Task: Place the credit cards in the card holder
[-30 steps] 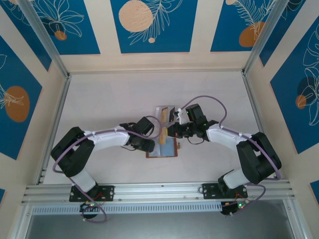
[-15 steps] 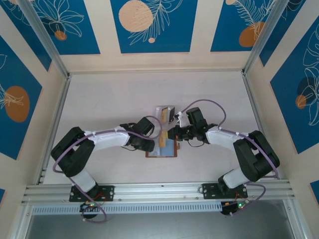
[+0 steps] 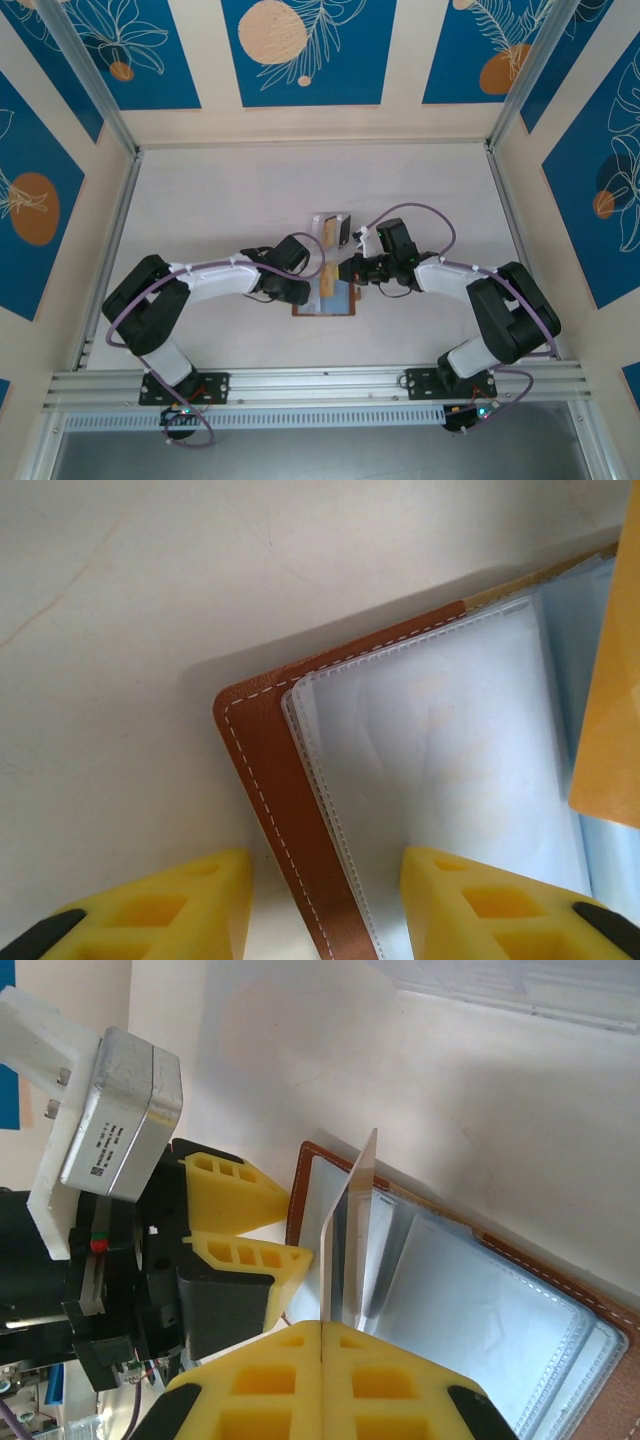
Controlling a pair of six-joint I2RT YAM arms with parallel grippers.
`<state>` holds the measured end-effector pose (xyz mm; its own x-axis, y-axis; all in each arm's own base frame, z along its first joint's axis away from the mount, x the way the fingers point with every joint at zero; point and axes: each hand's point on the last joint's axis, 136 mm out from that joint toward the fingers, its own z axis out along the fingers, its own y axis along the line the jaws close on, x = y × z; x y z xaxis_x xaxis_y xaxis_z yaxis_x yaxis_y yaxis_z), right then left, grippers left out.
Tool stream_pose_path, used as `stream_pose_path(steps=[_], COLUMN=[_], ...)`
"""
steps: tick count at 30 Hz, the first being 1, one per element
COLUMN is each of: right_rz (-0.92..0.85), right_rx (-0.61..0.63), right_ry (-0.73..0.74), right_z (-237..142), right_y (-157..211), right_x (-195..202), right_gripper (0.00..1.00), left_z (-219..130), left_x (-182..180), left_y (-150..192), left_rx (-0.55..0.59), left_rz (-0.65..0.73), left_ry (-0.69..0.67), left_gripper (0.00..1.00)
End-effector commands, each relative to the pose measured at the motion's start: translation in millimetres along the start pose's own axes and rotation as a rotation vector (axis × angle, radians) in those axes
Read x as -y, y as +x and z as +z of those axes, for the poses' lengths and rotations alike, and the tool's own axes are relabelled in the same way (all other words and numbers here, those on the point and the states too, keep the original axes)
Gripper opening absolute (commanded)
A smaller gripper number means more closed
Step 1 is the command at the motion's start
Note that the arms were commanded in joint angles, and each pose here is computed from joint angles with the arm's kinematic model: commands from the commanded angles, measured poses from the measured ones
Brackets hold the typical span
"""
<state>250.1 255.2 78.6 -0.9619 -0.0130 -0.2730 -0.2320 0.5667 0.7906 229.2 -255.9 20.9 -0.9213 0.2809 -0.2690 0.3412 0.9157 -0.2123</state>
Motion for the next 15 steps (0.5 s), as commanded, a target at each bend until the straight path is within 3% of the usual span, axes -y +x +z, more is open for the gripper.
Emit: stream_pose_path(steps=[1, 15], right_rz=[0.008, 0.019], right_rx=[-0.01, -0.028], right_ry=[-0.04, -0.011], right_z=[-3.0, 3.9], right_y=[4.6, 9.1], right_x=[-5.8, 3.9], right_gripper=[0.0, 0.0], left_z=[13.2, 12.8], left_x=[-12.8, -13.4], left_y=[19.7, 20.8], left_rx=[-0.056, -0.056], left_rz=[-0.005, -0.007], left_ry=[-0.055, -0.056], left_gripper=[0.43, 0.43])
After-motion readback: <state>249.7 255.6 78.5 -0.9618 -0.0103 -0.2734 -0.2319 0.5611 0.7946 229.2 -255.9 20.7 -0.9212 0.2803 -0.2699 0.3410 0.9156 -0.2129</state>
